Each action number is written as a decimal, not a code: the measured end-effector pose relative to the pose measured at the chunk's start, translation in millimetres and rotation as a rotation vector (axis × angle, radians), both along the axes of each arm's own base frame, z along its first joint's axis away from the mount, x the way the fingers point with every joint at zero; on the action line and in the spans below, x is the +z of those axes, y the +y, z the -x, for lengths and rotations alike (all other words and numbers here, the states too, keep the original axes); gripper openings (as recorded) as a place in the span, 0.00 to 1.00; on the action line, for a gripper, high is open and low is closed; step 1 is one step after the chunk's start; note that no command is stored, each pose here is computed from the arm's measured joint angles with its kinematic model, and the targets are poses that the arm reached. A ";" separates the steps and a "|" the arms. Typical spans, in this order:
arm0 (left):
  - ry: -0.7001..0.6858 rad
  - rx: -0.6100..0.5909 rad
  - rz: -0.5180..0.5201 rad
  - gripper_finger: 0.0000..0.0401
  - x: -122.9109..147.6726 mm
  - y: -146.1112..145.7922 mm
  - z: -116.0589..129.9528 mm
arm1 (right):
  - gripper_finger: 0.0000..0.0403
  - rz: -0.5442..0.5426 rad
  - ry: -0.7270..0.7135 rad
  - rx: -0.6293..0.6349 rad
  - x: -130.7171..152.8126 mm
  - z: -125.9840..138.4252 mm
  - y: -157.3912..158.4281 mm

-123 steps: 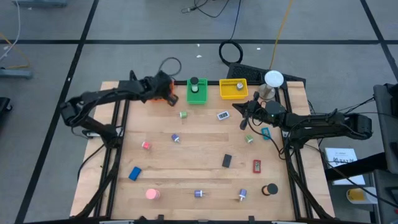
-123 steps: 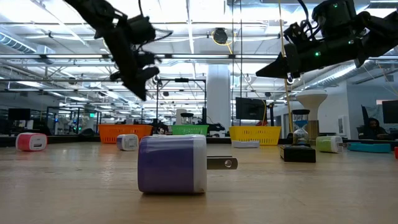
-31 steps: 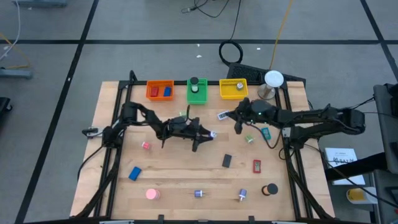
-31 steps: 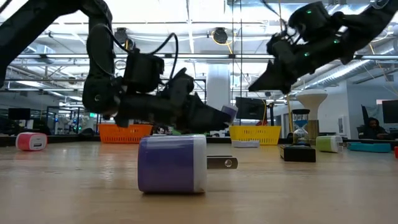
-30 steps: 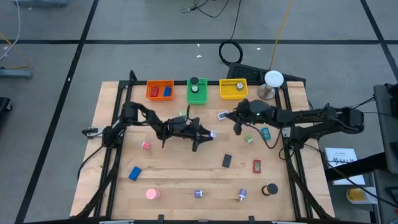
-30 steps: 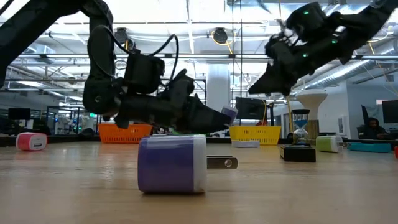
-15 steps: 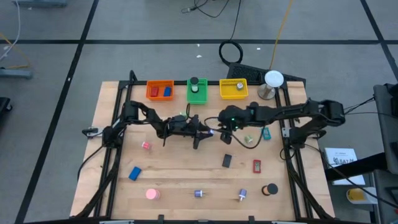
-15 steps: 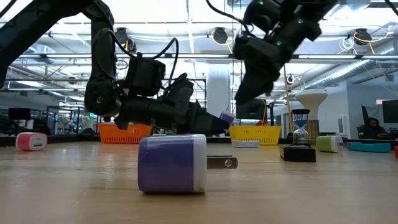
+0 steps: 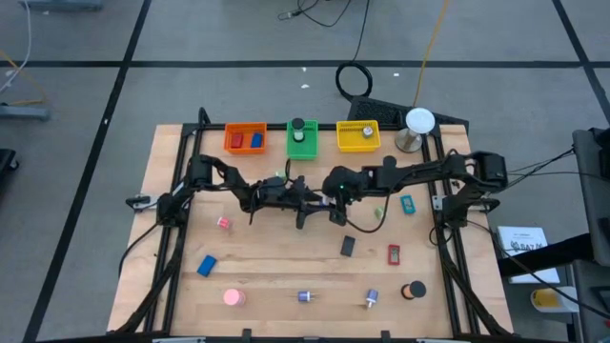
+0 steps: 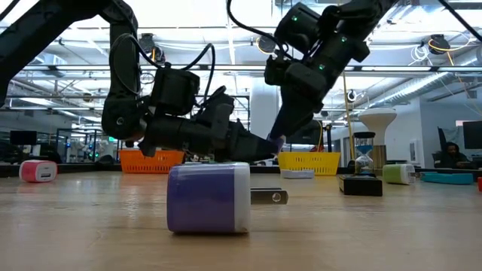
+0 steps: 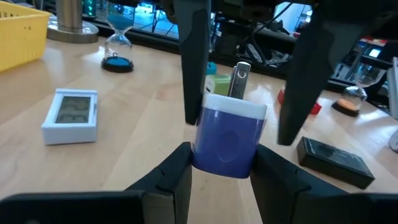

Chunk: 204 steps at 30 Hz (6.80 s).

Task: Pick & Place Office items
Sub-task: Put the top purple charger adapter into the yellow bin, then remove the blue charger adapter from the yellow bin to the table

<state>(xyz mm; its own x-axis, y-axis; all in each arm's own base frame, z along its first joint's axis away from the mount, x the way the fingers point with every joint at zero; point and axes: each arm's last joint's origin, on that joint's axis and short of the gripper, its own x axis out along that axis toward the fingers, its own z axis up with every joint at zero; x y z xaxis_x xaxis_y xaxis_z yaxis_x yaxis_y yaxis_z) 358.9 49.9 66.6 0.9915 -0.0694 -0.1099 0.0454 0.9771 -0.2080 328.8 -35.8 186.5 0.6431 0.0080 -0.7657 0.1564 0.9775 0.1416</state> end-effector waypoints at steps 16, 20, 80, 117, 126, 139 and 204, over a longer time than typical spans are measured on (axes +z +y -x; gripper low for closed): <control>0.088 0.001 0.023 0.62 1.5 5.5 2.5 | 0.32 -0.038 0.098 -0.062 -0.4 11.7 -5.9; 0.109 0.015 0.002 0.67 5.2 9.7 3.6 | 0.32 -0.033 0.229 -0.092 -8.0 22.8 -10.0; 0.098 0.005 -0.033 0.26 6.3 7.5 3.0 | 0.32 -0.083 0.464 -0.689 18.6 67.6 -223.9; 0.090 0.013 -0.040 0.26 7.0 7.7 2.8 | 0.40 -0.138 0.306 -0.930 -12.5 70.1 -267.2; 0.091 0.012 -0.043 0.26 6.9 7.6 2.8 | 0.46 -0.084 0.301 -0.903 -1.1 72.5 -265.6; 0.091 0.012 -0.043 0.26 6.9 7.8 2.7 | 0.51 -0.001 0.453 -0.650 17.1 86.5 -249.5; 0.092 0.013 -0.035 0.26 6.9 7.8 2.7 | 0.34 0.033 0.508 -0.620 -15.0 86.8 -252.3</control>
<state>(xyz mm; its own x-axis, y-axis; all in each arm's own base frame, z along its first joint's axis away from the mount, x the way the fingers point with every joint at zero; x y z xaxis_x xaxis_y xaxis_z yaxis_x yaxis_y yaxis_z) 356.2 57.7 73.5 0.9780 -0.0509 -0.2025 0.0148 0.9843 -0.1761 242.0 -288.2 171.5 0.0954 -0.2643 -0.9597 0.7096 0.6942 -0.1207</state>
